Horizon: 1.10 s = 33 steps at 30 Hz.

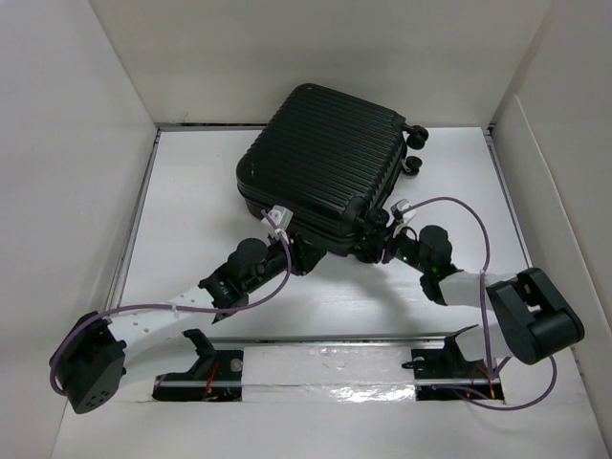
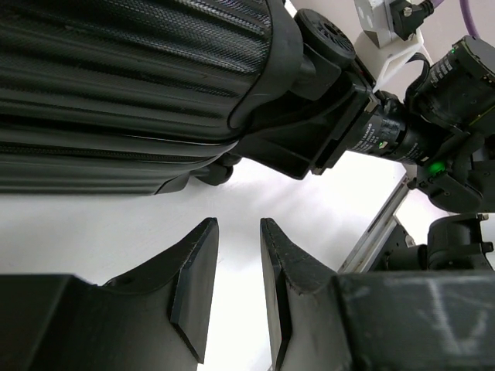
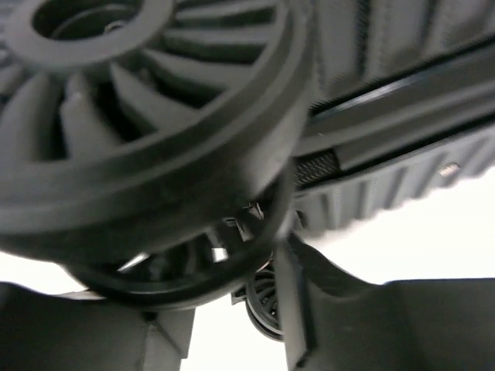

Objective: Pack the luggage

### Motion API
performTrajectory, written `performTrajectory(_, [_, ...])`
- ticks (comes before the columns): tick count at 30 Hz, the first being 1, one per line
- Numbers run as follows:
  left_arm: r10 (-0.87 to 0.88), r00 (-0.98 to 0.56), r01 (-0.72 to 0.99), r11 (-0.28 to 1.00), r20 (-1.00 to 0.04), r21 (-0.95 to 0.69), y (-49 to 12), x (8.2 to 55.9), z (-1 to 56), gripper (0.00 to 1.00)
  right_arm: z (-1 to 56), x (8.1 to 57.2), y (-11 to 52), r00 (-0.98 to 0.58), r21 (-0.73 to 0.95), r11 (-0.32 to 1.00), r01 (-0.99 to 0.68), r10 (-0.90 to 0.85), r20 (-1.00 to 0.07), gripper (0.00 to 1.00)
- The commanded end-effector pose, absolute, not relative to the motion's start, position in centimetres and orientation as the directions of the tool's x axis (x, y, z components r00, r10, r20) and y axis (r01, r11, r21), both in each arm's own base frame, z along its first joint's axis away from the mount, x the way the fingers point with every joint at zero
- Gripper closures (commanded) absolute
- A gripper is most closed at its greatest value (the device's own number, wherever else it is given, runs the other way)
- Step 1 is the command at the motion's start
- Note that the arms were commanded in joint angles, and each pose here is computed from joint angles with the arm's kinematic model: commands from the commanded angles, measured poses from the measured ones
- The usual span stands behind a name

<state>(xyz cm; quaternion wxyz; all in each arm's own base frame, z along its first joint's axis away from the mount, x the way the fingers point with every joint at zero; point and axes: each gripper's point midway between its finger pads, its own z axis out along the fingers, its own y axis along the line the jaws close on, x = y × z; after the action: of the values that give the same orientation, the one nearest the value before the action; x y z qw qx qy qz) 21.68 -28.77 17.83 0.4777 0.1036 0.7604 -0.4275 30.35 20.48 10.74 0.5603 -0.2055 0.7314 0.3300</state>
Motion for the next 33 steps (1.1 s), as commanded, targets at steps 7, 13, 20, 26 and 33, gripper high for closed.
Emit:
performTrajectory(7, [-0.260, -0.511, 0.588, 0.590, -0.819, -0.554, -29.7, 22.1, 18.3, 0.75, 15.7, 31.4, 22.2, -0.119, 0.188, 0.620, -0.762, 0.151, -0.981, 0.85])
performTrajectory(13, [-0.251, -0.535, 0.574, 0.592, -0.807, -0.565, -30.6, 22.8, 17.3, 0.75, 15.7, 30.9, 21.8, -0.112, 0.201, 0.642, -0.740, 0.177, -0.978, 1.00])
performTrajectory(20, [-0.260, -0.525, 0.535, 0.640, -0.810, -0.552, -32.0, 25.7, 17.2, 0.75, 13.3, 28.1, 23.5, -0.189, 0.228, 0.714, -0.662, 0.135, -0.973, 1.00])
performTrajectory(26, [-0.273, -0.510, 0.520, 0.658, -0.816, -0.545, -33.1, 28.1, 17.8, 0.75, 12.0, 23.8, 24.6, -0.262, 0.242, 0.779, -0.578, 0.103, -0.960, 1.00])
performTrajectory(33, [-0.286, -0.524, 0.523, 0.636, -0.803, -0.568, -35.2, 29.4, 18.2, 0.76, 12.2, 20.7, 27.1, -0.323, 0.275, 0.766, -0.581, 0.093, -0.942, 1.00])
